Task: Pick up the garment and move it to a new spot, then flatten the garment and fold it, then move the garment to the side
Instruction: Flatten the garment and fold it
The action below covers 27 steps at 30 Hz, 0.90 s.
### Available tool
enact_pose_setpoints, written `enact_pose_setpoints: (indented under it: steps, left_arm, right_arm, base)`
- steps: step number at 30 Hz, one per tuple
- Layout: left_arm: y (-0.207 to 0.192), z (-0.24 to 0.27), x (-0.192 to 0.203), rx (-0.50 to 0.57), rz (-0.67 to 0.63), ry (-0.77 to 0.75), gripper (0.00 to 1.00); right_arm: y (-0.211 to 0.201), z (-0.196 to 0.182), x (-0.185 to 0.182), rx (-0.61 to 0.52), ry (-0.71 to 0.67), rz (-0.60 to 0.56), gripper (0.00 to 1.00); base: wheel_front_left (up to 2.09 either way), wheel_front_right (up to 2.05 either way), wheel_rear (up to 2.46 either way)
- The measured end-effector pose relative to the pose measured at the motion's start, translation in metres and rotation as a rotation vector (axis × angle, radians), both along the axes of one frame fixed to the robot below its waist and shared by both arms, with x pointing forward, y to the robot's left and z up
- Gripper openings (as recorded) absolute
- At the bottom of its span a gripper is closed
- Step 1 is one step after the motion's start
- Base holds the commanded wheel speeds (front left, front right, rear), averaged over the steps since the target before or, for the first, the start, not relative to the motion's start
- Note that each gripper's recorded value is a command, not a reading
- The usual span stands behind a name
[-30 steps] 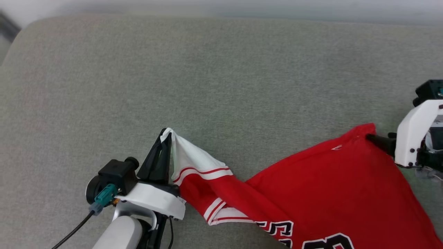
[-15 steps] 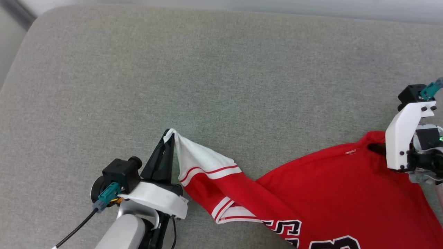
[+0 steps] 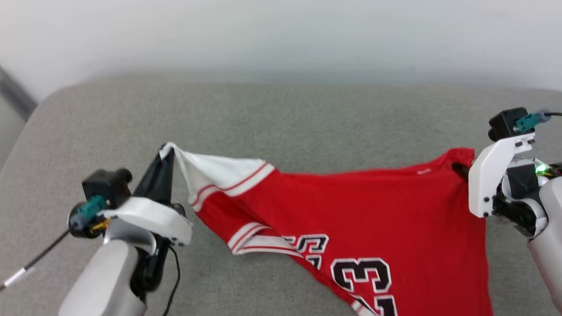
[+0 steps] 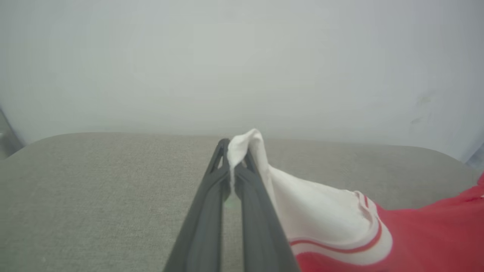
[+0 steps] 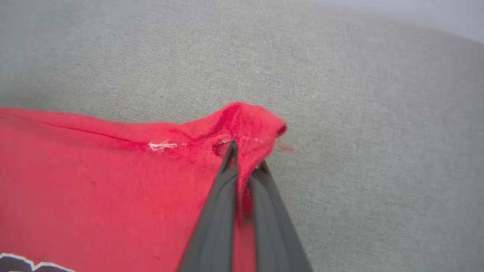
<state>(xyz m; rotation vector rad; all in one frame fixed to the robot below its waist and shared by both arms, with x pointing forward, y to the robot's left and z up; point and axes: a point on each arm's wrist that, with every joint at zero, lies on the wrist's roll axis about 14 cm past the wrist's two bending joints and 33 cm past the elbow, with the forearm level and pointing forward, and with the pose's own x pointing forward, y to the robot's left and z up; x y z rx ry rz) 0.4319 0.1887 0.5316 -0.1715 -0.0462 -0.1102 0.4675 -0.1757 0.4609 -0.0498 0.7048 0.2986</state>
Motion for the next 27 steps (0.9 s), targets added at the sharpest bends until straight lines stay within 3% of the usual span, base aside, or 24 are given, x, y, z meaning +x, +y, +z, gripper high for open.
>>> enact_pose_setpoints:
  steps: [7,15,27]
  left_arm:
    - [-0.014,0.057,0.034,-0.036,-0.052,-0.082,0.00]
    - [-0.027,0.117,0.081,0.027,-0.096,-0.148,0.00]
    - [-0.030,0.241,0.158,0.076,-0.066,-0.433,0.00]
  right_arm:
    - [-0.033,0.064,0.002,-0.022,-0.202,-0.085,0.00]
    - [-0.062,0.121,0.013,-0.047,-0.357,-0.159,0.00]
    - [-0.077,0.236,0.091,-0.094,-0.729,-0.173,0.00]
  base:
    - [0.00,0.00,0.00]
    - [0.00,0.00,0.00]
    - [0.00,0.00,0.00]
